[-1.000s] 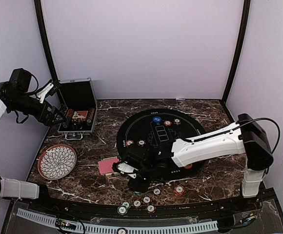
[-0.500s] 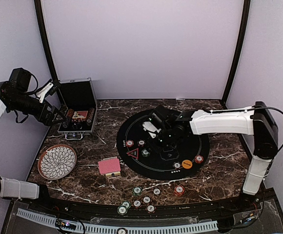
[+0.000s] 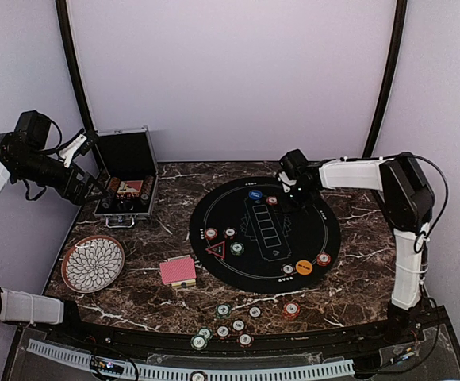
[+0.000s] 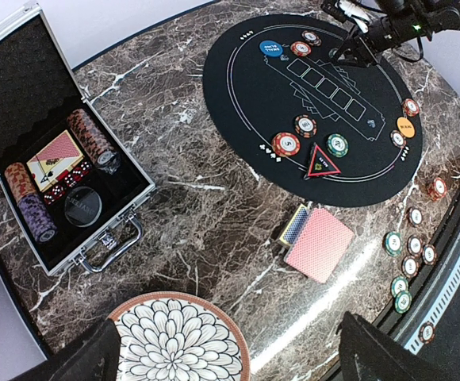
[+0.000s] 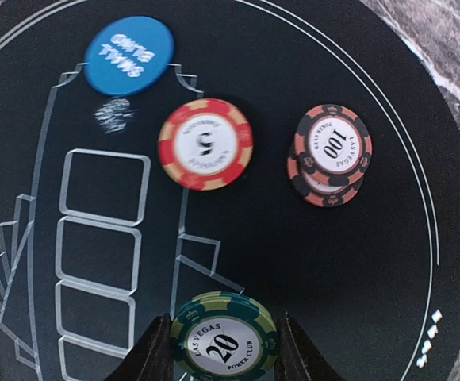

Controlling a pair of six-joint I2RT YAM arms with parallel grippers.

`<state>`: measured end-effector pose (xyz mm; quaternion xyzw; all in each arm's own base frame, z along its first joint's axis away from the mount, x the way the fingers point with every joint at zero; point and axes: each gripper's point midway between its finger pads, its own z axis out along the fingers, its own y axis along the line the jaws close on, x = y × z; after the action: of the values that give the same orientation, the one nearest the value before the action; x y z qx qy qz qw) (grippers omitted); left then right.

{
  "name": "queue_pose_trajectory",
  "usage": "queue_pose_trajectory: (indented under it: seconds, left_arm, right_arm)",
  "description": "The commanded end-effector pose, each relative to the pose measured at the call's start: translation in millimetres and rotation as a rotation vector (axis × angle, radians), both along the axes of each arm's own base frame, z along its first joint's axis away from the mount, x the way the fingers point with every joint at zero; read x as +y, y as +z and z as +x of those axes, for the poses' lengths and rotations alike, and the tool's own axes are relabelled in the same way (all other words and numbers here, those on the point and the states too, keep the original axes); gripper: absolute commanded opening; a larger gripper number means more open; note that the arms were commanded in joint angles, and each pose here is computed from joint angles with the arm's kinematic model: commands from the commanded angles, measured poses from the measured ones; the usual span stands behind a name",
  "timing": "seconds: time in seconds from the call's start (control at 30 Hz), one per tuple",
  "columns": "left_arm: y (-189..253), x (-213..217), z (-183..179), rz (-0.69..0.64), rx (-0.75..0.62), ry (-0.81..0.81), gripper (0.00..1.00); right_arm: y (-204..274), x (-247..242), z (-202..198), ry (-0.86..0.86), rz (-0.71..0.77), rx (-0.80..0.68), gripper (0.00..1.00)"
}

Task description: Distribute texas hold em gaming equipment

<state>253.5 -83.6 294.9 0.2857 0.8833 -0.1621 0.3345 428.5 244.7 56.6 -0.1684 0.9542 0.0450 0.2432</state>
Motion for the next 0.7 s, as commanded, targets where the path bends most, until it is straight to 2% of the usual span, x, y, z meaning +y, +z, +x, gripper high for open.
queue_pose_trajectory:
  seconds: [0.0,0.3,0.53,0.67]
  left_arm:
    - [4,-2,-3,-0.011,-0.007,-0.014,0.99]
    - [2,-1,-2,-0.008,-0.005,-0.015,0.99]
    - [3,-2,-2,-0.009,-0.006,-0.016,0.99]
    - [3,-2,-3,-0.013,-0.003,-0.017,0.99]
  right_arm:
    - [0,1,25,-0.037,0.027,-0.030,0.26]
    - [-20,-3,47,-0.058,0.024,-0.016,0.28]
    - [-21,-8,44,-0.071,0.009,-0.006,0.57]
    - [-1,-10,39,-0.071,0.015,-0.039,0.64]
